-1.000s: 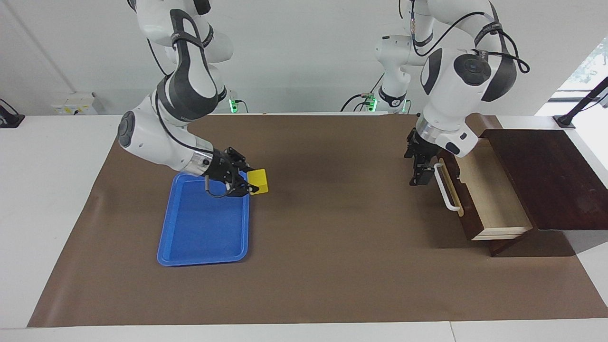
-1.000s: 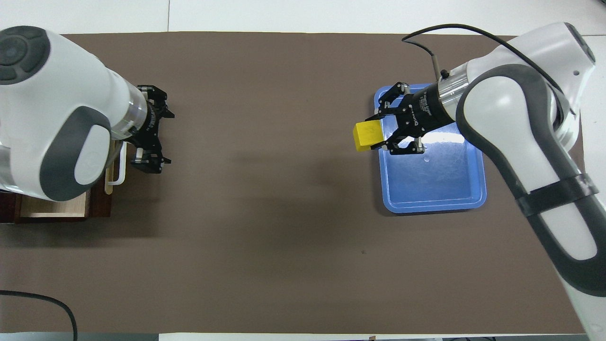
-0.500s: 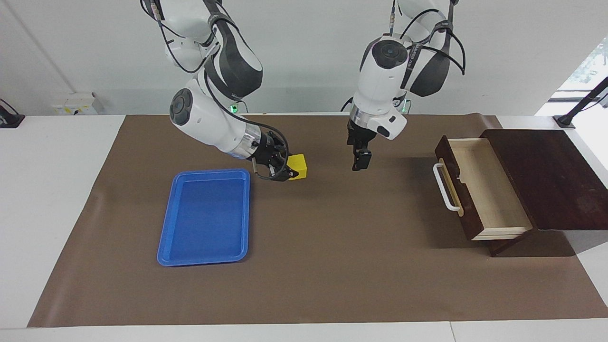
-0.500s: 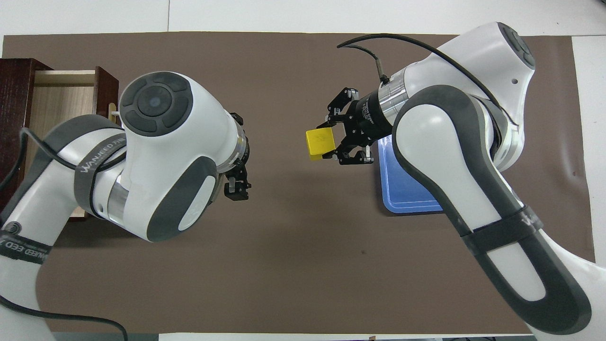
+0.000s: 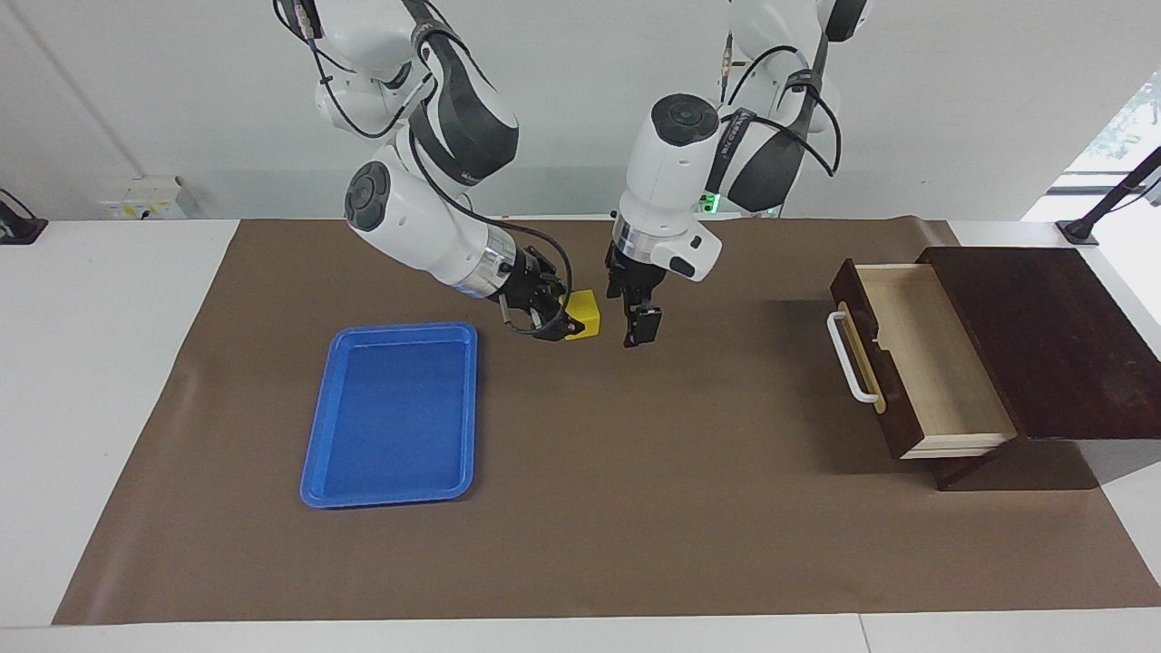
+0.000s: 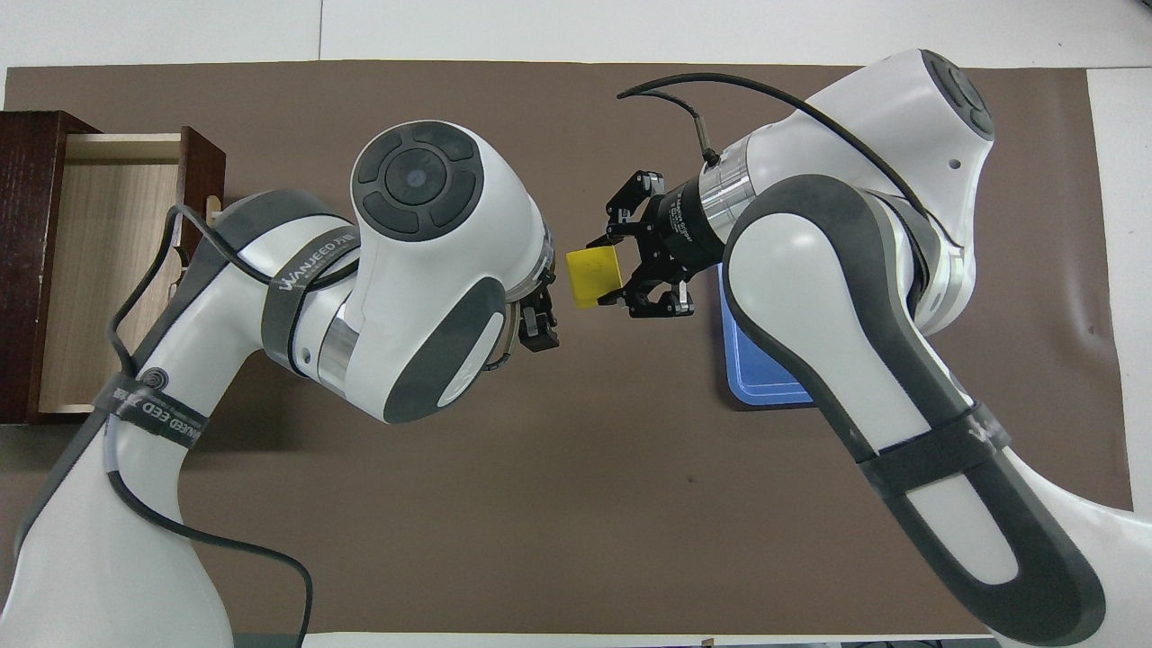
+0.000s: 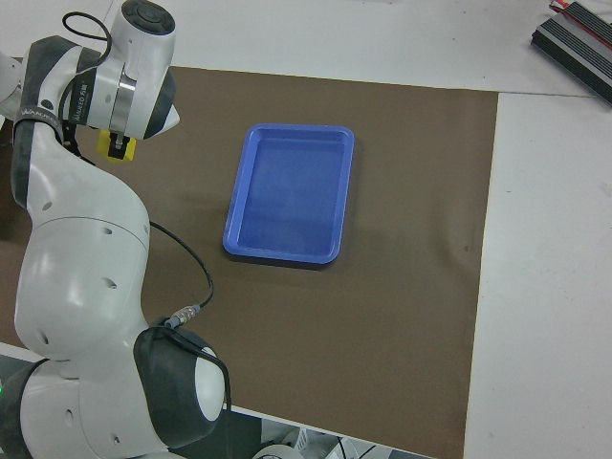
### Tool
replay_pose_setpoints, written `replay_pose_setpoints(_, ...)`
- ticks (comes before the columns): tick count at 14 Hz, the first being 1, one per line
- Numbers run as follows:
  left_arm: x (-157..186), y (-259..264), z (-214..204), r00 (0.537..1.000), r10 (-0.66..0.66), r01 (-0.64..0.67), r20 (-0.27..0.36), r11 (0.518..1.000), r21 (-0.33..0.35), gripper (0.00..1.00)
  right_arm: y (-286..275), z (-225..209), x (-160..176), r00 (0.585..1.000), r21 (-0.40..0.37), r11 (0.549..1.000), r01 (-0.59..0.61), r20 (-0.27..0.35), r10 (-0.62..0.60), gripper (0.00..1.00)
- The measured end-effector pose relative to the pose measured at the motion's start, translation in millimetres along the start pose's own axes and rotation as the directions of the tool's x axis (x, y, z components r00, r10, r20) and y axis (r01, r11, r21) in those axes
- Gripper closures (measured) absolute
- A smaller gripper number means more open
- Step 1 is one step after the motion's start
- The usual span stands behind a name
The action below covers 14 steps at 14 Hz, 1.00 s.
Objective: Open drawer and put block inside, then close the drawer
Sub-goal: 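Carry the cube toward the left gripper while the left gripper approaches, then grasp the cube with the left gripper and open the right gripper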
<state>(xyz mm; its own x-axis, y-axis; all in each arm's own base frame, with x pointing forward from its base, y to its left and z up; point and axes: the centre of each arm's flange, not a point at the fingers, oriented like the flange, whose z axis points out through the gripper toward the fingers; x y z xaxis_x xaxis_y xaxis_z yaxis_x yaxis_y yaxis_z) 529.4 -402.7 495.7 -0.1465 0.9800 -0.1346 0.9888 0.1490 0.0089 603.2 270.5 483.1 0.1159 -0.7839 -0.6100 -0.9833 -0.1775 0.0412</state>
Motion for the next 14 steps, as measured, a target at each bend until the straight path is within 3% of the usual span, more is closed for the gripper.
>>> replay_pose_setpoints(5, -29.9, -26.9, -1.0, 1.000, 0.021, -0.020, 0.012, 1.000, -0.005, 0.00, 0.0, 0.1, -1.0, 1.000, 0.003, 1.000, 0.002, 0.000, -0.002, 0.45)
replay_pose_setpoints(11, -32.5, -26.3, -2.8, 1.000, 0.007, -0.007, 0.027, 1.000, -0.020, 0.04, 0.0, 0.7, -2.9, 1.000, 0.007, 1.000, 0.005, 0.001, -0.005, 0.45)
replay_pose_setpoints(14, -29.3, -19.6, -4.7, 0.999, -0.002, 0.003, 0.035, 0.999, -0.038, 0.40, 1.7, 3.3, -3.1, 1.000, -0.008, 1.000, 0.006, 0.001, -0.006, 0.45)
